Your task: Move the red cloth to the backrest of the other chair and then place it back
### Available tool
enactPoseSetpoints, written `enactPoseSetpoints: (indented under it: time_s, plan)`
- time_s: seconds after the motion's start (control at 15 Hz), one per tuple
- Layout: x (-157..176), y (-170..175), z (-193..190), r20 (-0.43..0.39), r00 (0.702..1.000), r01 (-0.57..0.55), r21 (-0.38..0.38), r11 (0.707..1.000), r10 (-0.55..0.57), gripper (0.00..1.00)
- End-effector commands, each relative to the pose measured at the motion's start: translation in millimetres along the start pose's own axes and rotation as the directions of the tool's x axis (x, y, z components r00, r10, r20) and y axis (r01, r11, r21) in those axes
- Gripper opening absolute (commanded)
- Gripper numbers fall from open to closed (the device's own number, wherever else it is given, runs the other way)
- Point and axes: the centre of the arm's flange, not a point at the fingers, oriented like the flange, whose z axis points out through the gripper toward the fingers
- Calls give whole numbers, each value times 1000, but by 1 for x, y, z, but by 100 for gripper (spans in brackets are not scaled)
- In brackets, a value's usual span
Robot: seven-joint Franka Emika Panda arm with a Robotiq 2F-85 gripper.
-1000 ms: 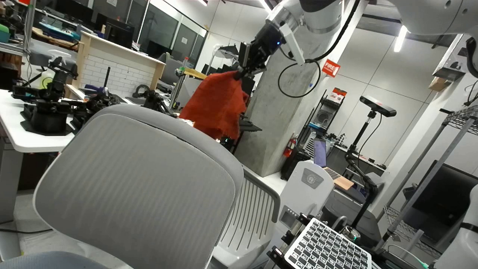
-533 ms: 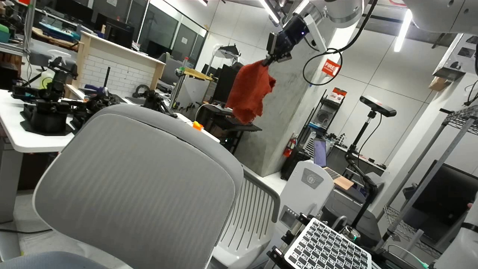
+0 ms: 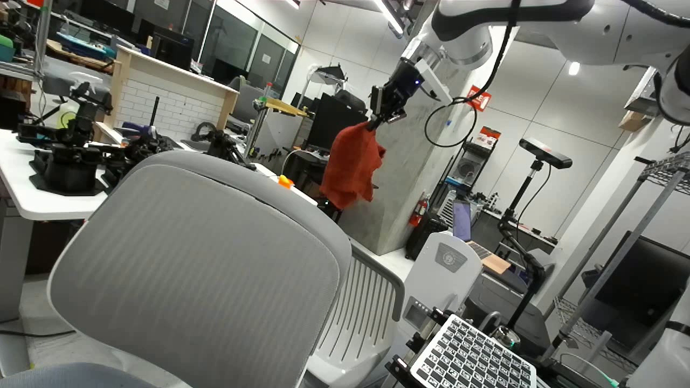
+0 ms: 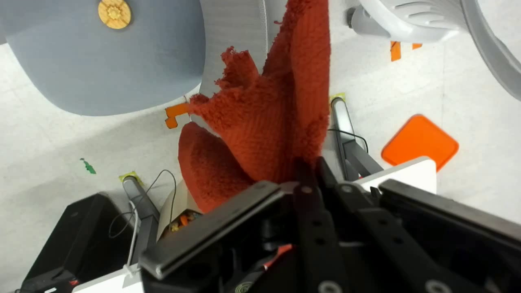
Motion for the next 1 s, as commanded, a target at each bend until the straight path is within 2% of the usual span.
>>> enactPoseSetpoints:
  time_s: [0.0,0.4,0.73,0.93]
  plan:
    - [-6,-25,34,40,999,38,-18,999,-37,1]
    - [-27,-78,67,96,988,120,-25,992,-117,1]
    - [-38,-109,68,101,980,175,-31,984,-171,1]
    - [-38,-116,67,102,978,185,-24,982,-182,1]
